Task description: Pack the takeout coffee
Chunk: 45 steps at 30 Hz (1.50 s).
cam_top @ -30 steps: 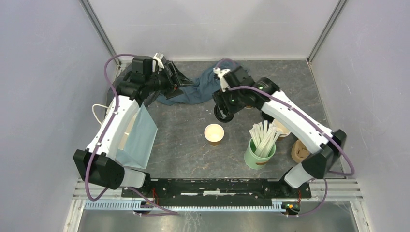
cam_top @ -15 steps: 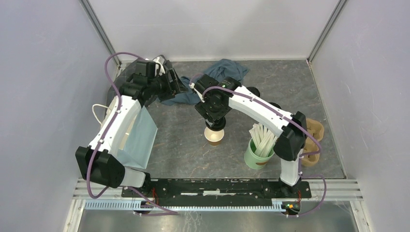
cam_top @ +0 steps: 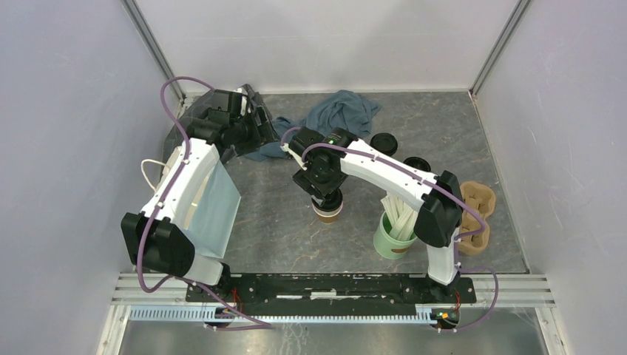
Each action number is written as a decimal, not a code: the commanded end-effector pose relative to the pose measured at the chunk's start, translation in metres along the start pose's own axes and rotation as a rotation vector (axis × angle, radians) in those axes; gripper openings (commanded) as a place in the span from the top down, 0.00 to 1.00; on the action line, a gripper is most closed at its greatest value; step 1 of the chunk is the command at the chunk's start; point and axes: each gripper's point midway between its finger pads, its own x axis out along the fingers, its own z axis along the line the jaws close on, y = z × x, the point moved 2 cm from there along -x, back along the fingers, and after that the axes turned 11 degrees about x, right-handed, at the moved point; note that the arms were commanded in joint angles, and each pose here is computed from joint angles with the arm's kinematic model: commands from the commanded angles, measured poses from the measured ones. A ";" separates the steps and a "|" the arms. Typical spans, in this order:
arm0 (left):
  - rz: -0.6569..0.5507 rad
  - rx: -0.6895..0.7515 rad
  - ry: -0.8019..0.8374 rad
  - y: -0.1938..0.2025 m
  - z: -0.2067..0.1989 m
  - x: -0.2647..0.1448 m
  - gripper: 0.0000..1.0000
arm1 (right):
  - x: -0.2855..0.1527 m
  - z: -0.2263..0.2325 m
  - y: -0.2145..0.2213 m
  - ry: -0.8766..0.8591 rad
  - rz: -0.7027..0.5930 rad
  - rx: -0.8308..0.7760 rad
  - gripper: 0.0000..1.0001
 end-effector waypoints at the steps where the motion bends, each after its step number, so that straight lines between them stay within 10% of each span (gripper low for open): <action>1: -0.052 0.060 -0.055 -0.016 0.007 -0.011 0.12 | 0.003 0.004 -0.006 -0.012 -0.026 -0.026 0.39; 33: -0.059 0.091 -0.064 -0.011 0.010 -0.021 0.11 | 0.023 0.008 0.007 -0.011 0.026 -0.017 0.37; 45: -0.062 0.100 -0.046 -0.012 0.007 -0.023 0.11 | 0.002 0.005 -0.001 -0.012 -0.051 -0.006 0.12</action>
